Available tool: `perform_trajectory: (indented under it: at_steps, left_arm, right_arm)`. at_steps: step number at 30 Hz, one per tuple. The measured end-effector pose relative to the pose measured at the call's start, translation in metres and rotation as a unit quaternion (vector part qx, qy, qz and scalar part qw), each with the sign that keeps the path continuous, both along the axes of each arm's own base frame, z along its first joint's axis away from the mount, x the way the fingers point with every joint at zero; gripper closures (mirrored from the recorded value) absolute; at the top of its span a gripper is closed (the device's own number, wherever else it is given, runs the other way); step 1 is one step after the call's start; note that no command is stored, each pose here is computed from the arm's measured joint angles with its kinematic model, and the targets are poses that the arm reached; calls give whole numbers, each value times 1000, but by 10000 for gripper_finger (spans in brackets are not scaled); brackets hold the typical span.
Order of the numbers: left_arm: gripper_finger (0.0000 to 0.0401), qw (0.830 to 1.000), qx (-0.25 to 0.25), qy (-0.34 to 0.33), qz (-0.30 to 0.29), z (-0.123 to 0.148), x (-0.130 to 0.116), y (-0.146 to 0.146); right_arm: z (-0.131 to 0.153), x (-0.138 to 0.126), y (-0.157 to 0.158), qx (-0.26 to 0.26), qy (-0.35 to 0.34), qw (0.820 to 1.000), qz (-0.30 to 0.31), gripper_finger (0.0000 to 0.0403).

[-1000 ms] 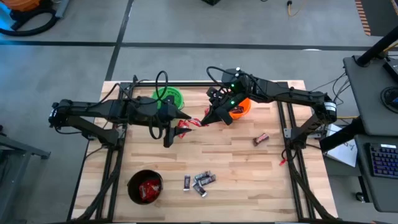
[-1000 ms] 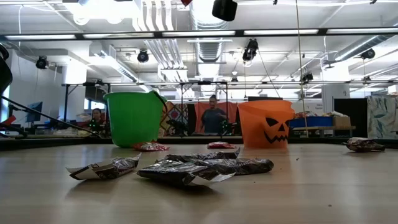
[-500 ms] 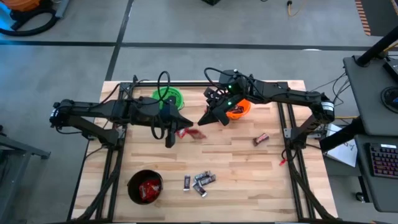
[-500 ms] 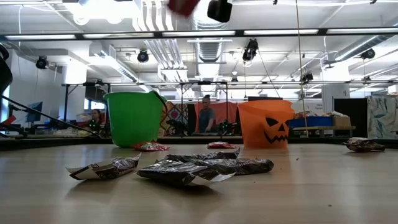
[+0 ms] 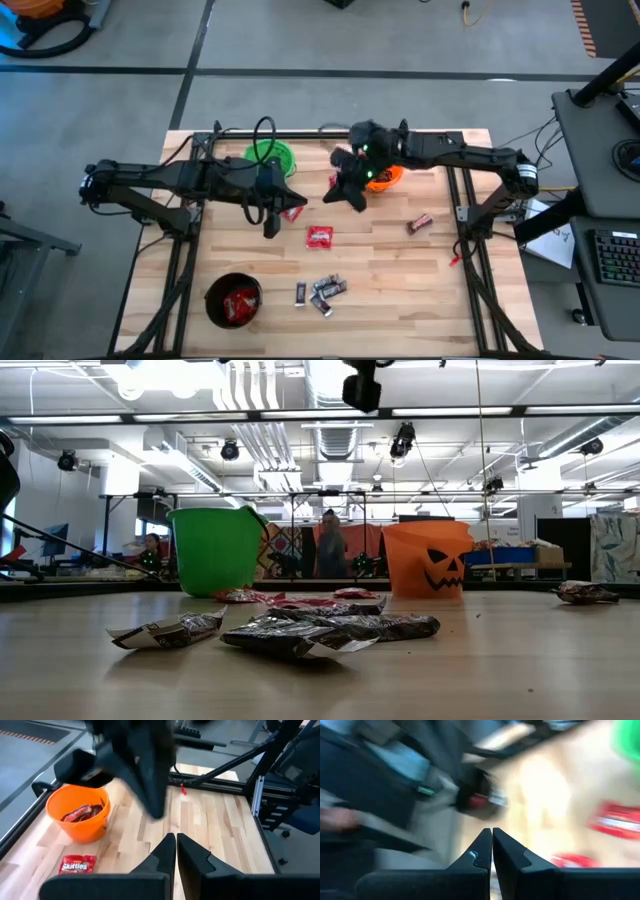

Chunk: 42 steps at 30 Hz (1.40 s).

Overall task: Sort candy
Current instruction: Put the red candy into the black bucket

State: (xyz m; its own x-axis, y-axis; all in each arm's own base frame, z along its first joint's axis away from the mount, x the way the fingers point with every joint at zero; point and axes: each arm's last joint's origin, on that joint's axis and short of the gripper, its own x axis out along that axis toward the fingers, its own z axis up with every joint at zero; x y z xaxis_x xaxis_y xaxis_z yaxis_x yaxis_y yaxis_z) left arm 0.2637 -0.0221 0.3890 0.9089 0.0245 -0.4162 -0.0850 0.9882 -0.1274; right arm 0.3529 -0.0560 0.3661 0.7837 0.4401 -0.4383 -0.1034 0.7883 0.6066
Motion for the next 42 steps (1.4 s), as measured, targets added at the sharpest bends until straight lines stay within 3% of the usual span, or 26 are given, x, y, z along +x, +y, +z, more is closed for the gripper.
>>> perform_trajectory:
  at_steps: [2, 5, 8, 12, 16, 20, 24, 29, 32, 36, 42]
  left_arm:
    - [401, 1000, -1, -6, -5, 2, -2, -2]
    - [401, 999, -7, -28, -13, 5, -4, -9]
    - [401, 999, -16, -43, -15, 5, -6, -17]
    - [401, 998, -31, -46, -6, 0, -9, -31]
    - [401, 998, -34, -56, 13, -9, -14, -51]
    - [401, 997, -37, -58, 35, -13, -18, -65]
    - [401, 996, -41, -63, 44, -12, -21, -69]
    - [401, 996, -33, -67, 55, -16, -22, -68]
    - [401, 994, -29, -86, 54, -24, -24, -66]
    - [401, 987, -69, -139, 52, -33, -35, -62]
    - [401, 976, -121, -173, 51, -50, -53, -58]
  right_arm:
    - [-13, -2, 7, -95, 27, 995, -8, 394]
    - [-35, -2, 19, -242, 51, 969, 5, 394]
    - [-53, 1, 28, -302, 54, 952, -5, 393]
    - [-75, 2, 29, -261, 57, 963, -32, 375]
    - [-96, 1, 34, -232, 55, 971, -35, 327]
    - [-113, -1, 45, -247, 46, 967, -25, 261]
    - [-128, -4, 54, -295, 64, 951, -64, 189]
    - [-153, -3, 57, -274, 86, 954, -87, 125]
    - [-175, 8, 62, -265, 96, 956, -85, 111]
    - [-205, 21, 67, -262, 125, 954, -72, 106]
    - [-218, 41, 69, -248, 134, 957, -68, 113]
